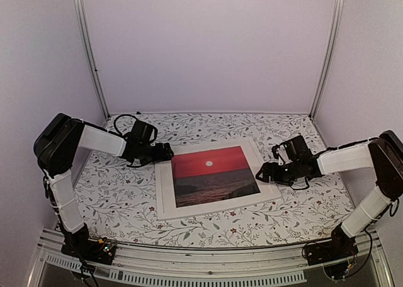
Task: Put the photo into the frame
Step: Rotate the photo frame at the center of the board, then reset both arms
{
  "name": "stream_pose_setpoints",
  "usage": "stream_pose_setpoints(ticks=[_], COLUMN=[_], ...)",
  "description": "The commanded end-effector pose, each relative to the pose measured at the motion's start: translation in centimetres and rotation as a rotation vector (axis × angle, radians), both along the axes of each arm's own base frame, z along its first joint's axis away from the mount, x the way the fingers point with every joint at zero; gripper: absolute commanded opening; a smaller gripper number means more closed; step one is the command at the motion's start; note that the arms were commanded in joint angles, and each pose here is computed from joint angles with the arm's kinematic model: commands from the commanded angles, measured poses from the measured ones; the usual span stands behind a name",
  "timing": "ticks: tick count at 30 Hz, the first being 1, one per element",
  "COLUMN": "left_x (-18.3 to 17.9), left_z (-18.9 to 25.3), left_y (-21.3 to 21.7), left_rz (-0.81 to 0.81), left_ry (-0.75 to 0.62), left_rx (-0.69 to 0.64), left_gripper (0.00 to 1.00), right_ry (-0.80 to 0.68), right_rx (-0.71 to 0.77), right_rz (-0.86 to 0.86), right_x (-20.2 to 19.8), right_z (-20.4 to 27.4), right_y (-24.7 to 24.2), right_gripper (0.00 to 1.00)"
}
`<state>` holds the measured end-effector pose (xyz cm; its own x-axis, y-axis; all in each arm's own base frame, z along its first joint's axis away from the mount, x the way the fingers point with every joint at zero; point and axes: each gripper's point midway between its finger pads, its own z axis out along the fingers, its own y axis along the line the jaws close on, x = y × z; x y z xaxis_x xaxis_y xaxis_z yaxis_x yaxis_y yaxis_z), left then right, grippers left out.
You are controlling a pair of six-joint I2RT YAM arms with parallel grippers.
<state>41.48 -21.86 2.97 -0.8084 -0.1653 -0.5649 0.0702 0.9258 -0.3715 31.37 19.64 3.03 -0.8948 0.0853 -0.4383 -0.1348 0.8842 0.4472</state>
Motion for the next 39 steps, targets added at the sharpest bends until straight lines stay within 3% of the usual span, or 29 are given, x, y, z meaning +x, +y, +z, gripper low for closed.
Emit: stream_pose_setpoints(ticks=[1,9,15,19,26,39], left_x=[-0.4,0.7,1.5,1.0,-1.7,-7.8], left_z=[0.3,1.2,4.2,7.6,16.1,22.5], left_y=[-4.6,-6.4,-3.4,0.4,5.8,9.4], left_rz=[-0.201,-0.289,-0.189,-0.077,0.081,0.12], left_ry=[0.023,0.001,-0.099,-0.195,-0.409,-0.564], left_rx=[-0.084,-0.114,0.005,0.132,0.199,0.127], left_gripper=[0.95,0.95,0.96,0.98,1.0,1.0], right_ry=[0.202,0.187,0.092,0.001,-0.188,-0.486], right_rx=[0.082,0.121,-0.041,-0.165,-0.289,-0.335], right_rz=[0.048,0.011,-0.072,-0.119,-0.158,-0.246], right_x=[-7.0,-9.6,-7.5,-5.0,-1.2,1.1], right_z=[-1.5,-0.1,1.7,3.8,9.1,18.4], right_y=[2.3,1.8,-0.8,-2.3,-4.4,-7.9], right_gripper=[0.88,0.89,0.99,0.99,0.99,0.99])
